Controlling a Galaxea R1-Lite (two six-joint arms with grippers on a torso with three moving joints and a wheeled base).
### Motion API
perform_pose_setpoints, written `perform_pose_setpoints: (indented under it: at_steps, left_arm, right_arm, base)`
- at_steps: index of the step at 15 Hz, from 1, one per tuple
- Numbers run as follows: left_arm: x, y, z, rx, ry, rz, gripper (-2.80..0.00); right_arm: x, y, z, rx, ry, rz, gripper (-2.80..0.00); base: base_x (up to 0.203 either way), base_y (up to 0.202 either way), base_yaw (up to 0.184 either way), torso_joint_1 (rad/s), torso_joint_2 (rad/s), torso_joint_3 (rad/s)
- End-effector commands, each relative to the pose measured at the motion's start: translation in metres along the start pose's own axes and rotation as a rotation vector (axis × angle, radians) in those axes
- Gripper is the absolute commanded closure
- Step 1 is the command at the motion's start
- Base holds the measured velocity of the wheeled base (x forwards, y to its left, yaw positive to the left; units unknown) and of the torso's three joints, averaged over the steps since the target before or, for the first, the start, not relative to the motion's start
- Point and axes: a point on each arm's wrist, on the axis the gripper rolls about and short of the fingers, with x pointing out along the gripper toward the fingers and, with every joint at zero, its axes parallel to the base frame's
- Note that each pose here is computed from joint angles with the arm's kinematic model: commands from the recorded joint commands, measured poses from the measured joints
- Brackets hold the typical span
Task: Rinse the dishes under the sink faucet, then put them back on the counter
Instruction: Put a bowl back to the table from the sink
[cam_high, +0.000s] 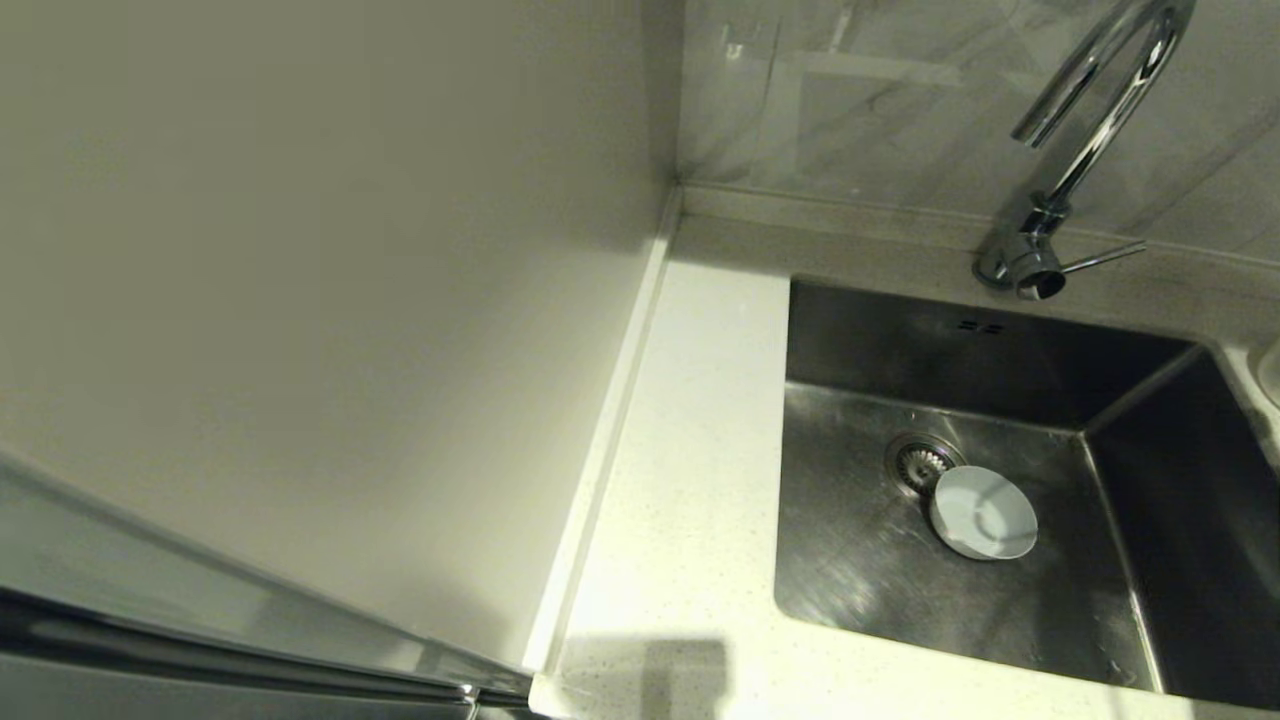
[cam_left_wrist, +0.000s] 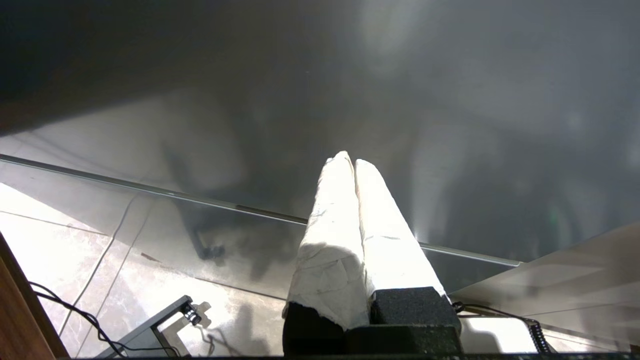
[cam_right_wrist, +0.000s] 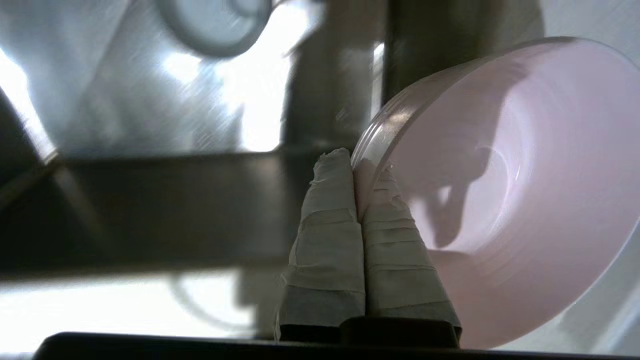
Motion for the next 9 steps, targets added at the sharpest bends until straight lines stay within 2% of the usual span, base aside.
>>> perform_pose_setpoints:
  at_steps: [1, 3, 9]
  left_arm:
    - [0.0, 0.0, 0.0, 0.001, -0.003, 0.0, 0.0]
    - [0.0, 0.0, 0.0, -0.001, -0.003, 0.0, 0.0]
    - [0.0, 0.0, 0.0, 0.0, -0.003, 0.0, 0.0]
  right_arm:
    - [0.027, -0.008, 0.007, -0.007, -0.016, -0.036, 0.0]
    - [0.045, -0.013, 0.013, -0.027, -0.06, -0.075, 0.0]
    - [0.076, -0.031, 0.026, -0.011, -0.087, -0.194, 0.0]
  base:
    - [0.0, 0.0, 0.0, 0.0, 0.0, 0.0]
    - [0.0, 0.0, 0.0, 0.0, 0.0, 0.0]
    - [0.0, 0.0, 0.0, 0.0, 0.0, 0.0]
